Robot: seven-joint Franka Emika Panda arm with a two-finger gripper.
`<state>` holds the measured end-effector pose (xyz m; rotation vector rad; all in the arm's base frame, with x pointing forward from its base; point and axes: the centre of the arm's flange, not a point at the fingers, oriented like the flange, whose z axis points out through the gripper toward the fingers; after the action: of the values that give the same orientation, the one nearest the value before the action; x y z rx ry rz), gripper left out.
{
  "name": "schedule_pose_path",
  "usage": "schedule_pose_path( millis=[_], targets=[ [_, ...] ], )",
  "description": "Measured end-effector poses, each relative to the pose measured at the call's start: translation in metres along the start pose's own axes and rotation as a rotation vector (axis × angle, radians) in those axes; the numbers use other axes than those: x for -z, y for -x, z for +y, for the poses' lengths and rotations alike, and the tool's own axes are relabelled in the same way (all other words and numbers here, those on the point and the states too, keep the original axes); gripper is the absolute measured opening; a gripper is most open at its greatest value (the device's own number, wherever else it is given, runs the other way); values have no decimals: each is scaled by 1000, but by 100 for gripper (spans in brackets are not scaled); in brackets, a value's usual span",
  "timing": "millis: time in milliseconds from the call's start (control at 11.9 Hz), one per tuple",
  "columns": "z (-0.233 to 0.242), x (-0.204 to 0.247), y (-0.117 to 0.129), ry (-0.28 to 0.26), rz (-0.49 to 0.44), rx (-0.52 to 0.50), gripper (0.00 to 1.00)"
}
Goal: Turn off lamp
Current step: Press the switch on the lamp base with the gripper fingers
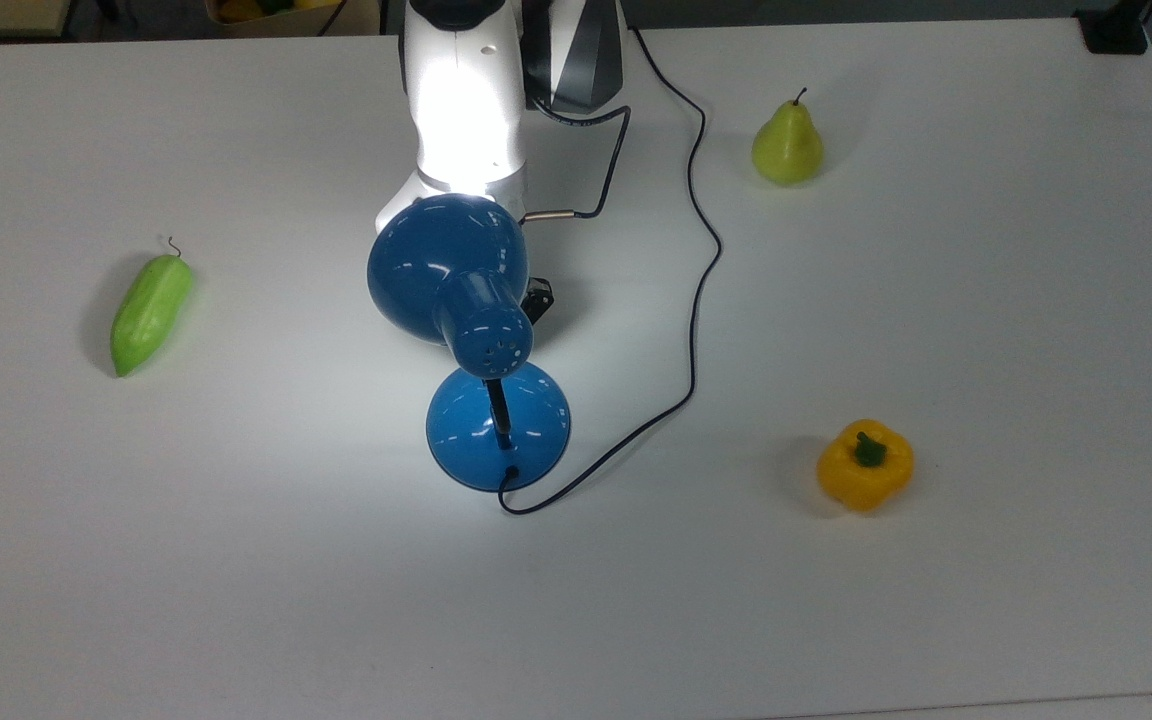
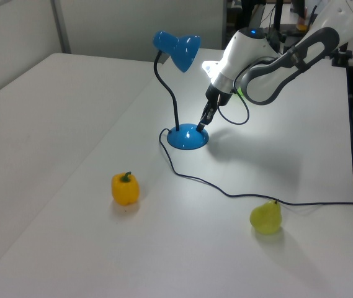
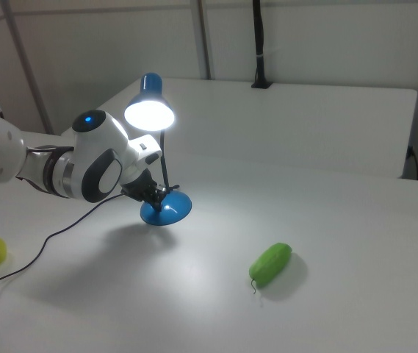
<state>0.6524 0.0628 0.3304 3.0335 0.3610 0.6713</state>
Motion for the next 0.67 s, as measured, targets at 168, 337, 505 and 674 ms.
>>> schedule_pose_path(
  millis=[168,337,505,674],
  targets=[
    [0,-3,1,-1,-5,0,1],
    [0,-6,2,-1,-8,0,1],
    [0,-6,2,-1,-8,0,1],
    [0,-6,2,-1,-9,0,1]
  ],
)
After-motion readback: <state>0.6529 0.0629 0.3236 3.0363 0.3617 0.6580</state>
